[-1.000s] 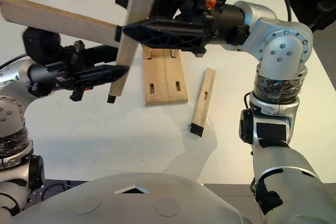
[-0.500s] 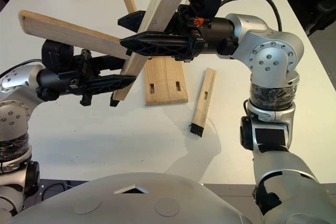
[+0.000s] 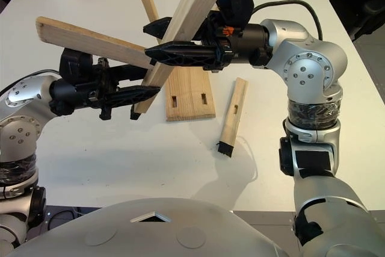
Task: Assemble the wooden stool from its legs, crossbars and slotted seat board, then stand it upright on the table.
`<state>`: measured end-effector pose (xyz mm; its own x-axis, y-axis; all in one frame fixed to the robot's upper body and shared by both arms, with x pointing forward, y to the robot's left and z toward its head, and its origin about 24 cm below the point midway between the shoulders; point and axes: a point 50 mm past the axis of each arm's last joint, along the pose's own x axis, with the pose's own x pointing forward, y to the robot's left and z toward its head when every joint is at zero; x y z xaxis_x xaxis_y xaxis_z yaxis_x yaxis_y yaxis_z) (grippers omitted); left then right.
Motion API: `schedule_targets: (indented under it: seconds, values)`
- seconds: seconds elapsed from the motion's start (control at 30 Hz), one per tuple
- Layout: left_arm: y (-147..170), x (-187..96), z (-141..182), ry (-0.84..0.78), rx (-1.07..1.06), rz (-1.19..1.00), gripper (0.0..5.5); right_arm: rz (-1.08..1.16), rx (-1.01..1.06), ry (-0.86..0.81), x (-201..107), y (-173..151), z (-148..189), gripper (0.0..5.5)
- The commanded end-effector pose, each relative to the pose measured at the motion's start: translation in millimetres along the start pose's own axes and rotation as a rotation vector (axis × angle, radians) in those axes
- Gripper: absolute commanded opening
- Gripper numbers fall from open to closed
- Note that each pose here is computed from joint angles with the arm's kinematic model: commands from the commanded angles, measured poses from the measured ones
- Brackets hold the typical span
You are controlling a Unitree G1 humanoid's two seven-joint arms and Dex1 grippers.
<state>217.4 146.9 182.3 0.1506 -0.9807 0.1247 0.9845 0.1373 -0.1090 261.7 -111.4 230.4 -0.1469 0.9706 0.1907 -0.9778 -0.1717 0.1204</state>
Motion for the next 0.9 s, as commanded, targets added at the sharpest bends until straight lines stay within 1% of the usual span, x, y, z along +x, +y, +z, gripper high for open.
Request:
schedule_targets:
  seconds: [0.03, 0.07, 0.23, 0.3, 0.37, 0.4, 0.47, 0.53, 0.63, 0.77, 0.83, 0.9]
  values:
    - [5, 0, -13, 0.075, 0.026, 0.068, 2.91, -0.037, -0.011, 0.006, -4, -4, 0, 2.04]
    - [8, -2, -17, 0.093, 0.037, 0.093, 3.04, -0.048, -0.016, 0.007, -6, -5, 0, 2.04]
    - [14, -16, -41, 0.207, 0.060, 0.178, 3.08, -0.167, -0.065, 0.008, -22, -12, 3, 2.03]
    - [16, -27, -52, 0.248, 0.049, 0.239, 3.08, -0.240, -0.133, 0.047, -31, -20, 7, 2.03]
    - [20, -41, -65, 0.257, 0.019, 0.324, 3.08, -0.298, -0.223, 0.147, -41, -29, 7, 2.03]
    - [25, -47, -71, 0.222, -0.006, 0.402, 3.08, -0.310, -0.249, 0.190, -47, -33, 5, 2.03]
    - [35, -58, -79, 0.096, -0.065, 0.574, 3.08, -0.315, -0.289, 0.269, -56, -39, 3, 2.03]
    - [39, -58, -84, -0.050, -0.108, 0.702, 3.08, -0.298, -0.321, 0.348, -63, -42, 1, 2.03]
    - [36, -48, -85, -0.218, -0.142, 0.780, 3.08, -0.265, -0.344, 0.448, -72, -43, -3, 2.03]
    - [35, -43, -81, -0.420, -0.191, 0.871, 3.08, -0.217, -0.318, 0.500, -78, -42, -7, 2.02]
    - [36, -44, -79, -0.479, -0.203, 0.904, 3.08, -0.209, -0.296, 0.504, -80, -42, -11, 2.02]
    - [38, -47, -78, -0.501, -0.212, 0.925, 3.08, -0.207, -0.269, 0.493, -80, -41, -17, 2.02]
